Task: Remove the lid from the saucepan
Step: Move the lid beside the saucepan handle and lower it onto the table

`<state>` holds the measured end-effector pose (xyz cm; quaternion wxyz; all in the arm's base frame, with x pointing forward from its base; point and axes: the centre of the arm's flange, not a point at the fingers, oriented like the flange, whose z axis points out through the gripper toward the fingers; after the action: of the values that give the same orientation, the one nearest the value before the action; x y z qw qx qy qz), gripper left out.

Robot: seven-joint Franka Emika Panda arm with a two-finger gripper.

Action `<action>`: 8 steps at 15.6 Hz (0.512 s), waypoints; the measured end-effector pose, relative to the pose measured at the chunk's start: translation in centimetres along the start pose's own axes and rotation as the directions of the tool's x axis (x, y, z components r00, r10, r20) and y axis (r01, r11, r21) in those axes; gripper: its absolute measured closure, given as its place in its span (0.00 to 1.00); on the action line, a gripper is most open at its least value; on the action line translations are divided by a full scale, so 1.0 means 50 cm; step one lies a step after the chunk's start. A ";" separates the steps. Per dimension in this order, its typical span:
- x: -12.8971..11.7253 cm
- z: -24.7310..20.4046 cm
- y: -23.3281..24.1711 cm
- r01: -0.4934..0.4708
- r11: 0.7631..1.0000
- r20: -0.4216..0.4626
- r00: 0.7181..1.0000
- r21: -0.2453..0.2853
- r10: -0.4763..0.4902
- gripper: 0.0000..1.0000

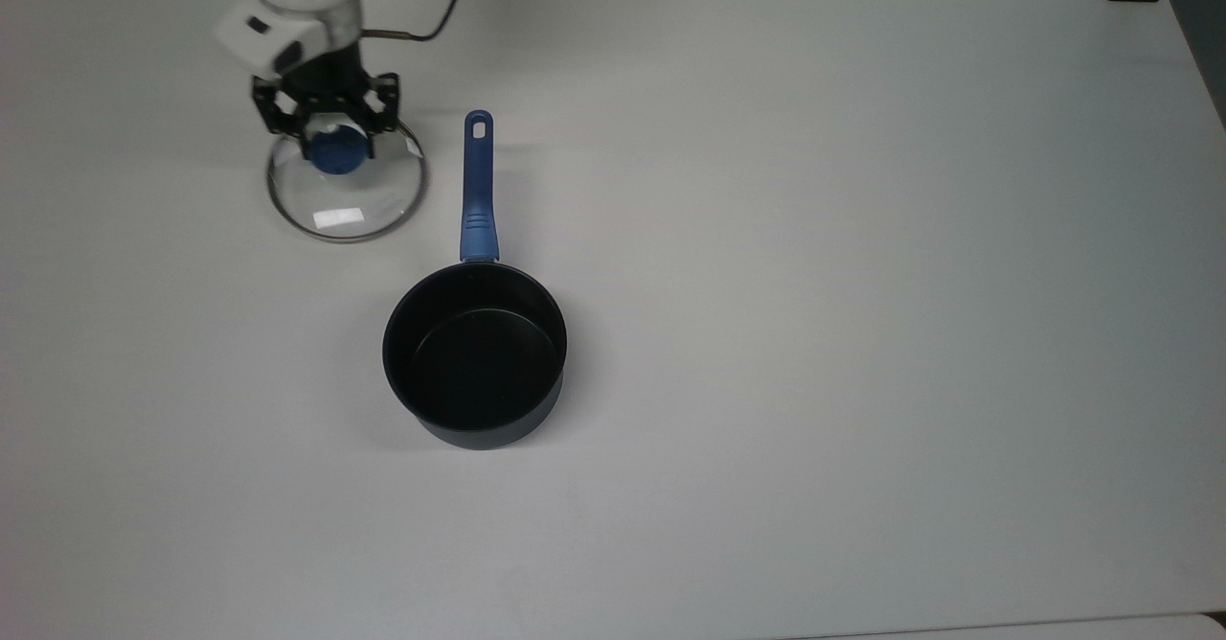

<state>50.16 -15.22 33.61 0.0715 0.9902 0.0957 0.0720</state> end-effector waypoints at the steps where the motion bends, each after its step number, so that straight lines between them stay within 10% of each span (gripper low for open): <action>1: 0.000 0.004 -0.012 0.010 1.000 -0.004 1.000 0.002 -0.010 0.35; 4: 0.010 0.002 -0.032 0.030 1.000 -0.009 0.999 0.004 -0.030 0.35; 8: 0.004 -0.010 -0.018 0.000 1.000 0.055 0.998 0.023 -0.001 0.01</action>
<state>50.13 -14.22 33.96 0.0627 0.9925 0.0949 0.0437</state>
